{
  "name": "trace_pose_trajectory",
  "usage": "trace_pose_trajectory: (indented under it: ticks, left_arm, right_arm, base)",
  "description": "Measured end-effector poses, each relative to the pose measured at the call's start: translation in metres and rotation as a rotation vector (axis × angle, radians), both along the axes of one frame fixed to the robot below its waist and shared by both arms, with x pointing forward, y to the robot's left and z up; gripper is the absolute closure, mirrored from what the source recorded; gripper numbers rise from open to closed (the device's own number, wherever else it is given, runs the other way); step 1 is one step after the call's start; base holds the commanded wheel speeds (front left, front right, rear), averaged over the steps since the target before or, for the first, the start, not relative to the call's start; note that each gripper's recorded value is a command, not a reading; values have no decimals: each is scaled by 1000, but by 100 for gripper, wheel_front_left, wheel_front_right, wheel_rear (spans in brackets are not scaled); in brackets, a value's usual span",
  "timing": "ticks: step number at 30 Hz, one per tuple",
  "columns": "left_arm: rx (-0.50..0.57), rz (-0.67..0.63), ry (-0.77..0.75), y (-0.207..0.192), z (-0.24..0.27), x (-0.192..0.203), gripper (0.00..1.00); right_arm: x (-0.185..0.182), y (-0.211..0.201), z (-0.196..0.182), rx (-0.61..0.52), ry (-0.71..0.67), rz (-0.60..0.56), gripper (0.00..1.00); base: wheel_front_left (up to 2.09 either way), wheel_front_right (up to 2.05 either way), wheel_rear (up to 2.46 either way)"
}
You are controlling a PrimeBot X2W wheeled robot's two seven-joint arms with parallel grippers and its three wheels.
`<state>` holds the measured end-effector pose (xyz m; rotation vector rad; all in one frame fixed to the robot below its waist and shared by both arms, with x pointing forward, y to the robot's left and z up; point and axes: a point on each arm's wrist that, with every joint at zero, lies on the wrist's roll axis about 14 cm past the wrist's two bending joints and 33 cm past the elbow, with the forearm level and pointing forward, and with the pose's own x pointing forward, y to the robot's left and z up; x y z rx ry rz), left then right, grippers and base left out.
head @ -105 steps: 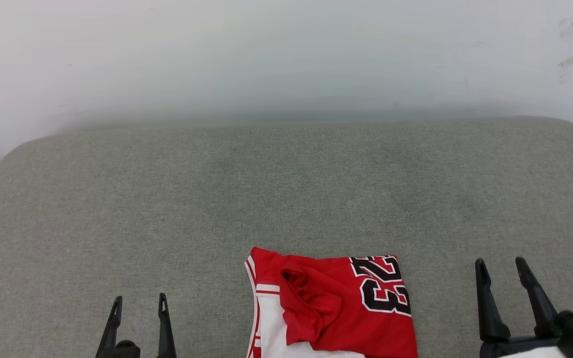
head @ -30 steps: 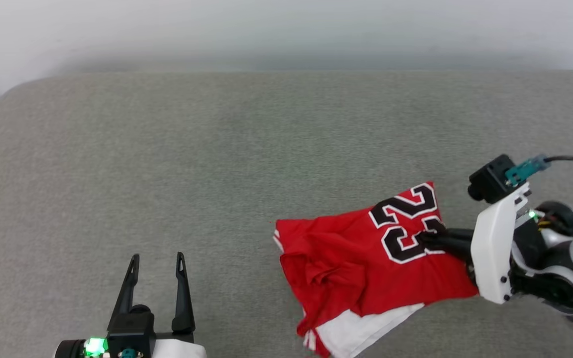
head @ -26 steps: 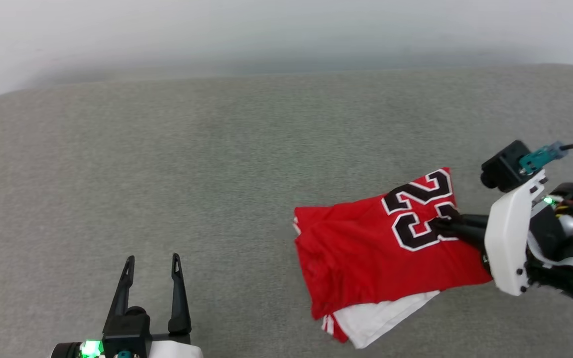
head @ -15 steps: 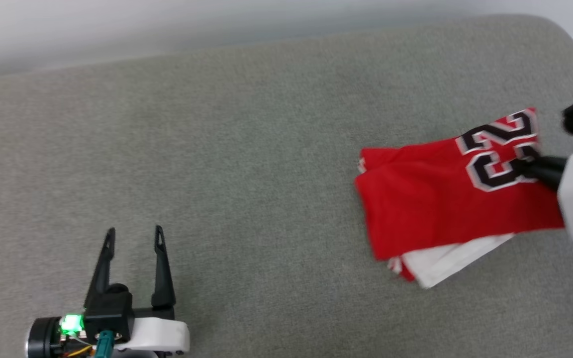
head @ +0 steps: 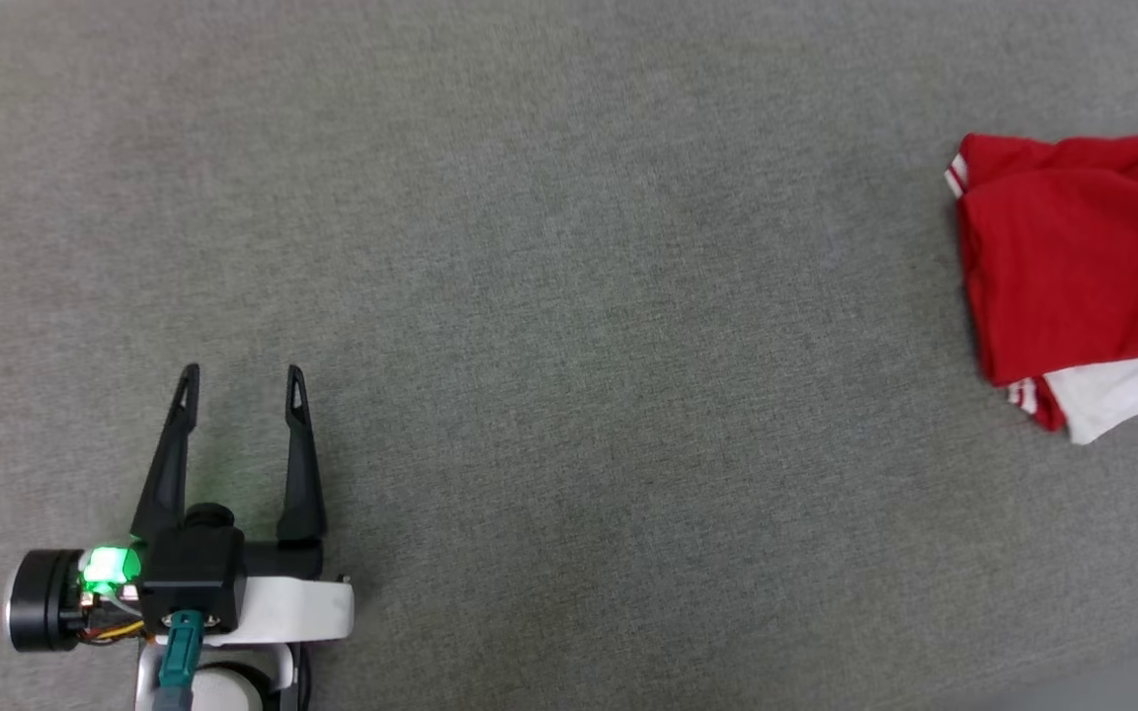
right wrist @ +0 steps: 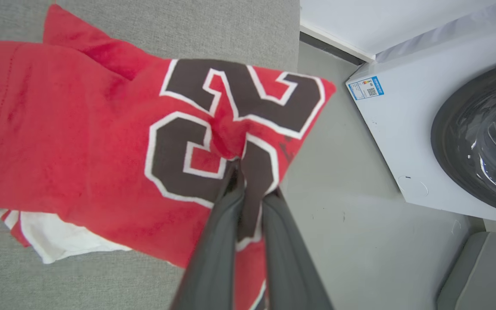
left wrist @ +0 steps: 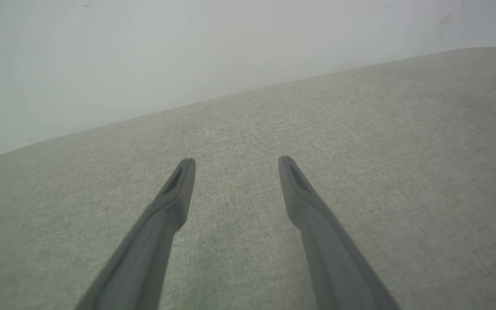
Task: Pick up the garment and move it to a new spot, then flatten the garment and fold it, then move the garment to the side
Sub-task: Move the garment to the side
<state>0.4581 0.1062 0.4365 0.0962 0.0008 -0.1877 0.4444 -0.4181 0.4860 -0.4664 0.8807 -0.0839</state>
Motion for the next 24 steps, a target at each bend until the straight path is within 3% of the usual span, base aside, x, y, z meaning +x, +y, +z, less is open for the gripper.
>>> trace_pose_trajectory:
  ticks: [9,14,15,16,17,24]
  left_arm:
    - [-2,-12,16,-4,-17,12,0]
    - [7,4,6,1,-14,13,0]
    - [6,7,3,1,-12,12,0]
    - [3,13,0,2,-10,12,0]
    - [1,15,-5,1,-7,11,0]
    - [-20,34,-42,0,21,-7,0]
  right_arm:
    - [12,-40,-23,-21,-2,-148,100]
    - [15,-39,-33,-31,-20,-151,100]
    - [14,-40,-34,-25,-23,-162,95]
    - [13,-40,-34,-18,-29,-175,44]
    - [13,-41,-31,-18,-46,-178,0]
    - [28,-44,32,-144,-264,-79,0]
  base:
    - [0,0,0]
    - [0,0,0]
    - [0,0,0]
    - [0,0,0]
    - [0,0,0]
    - [0,0,0]
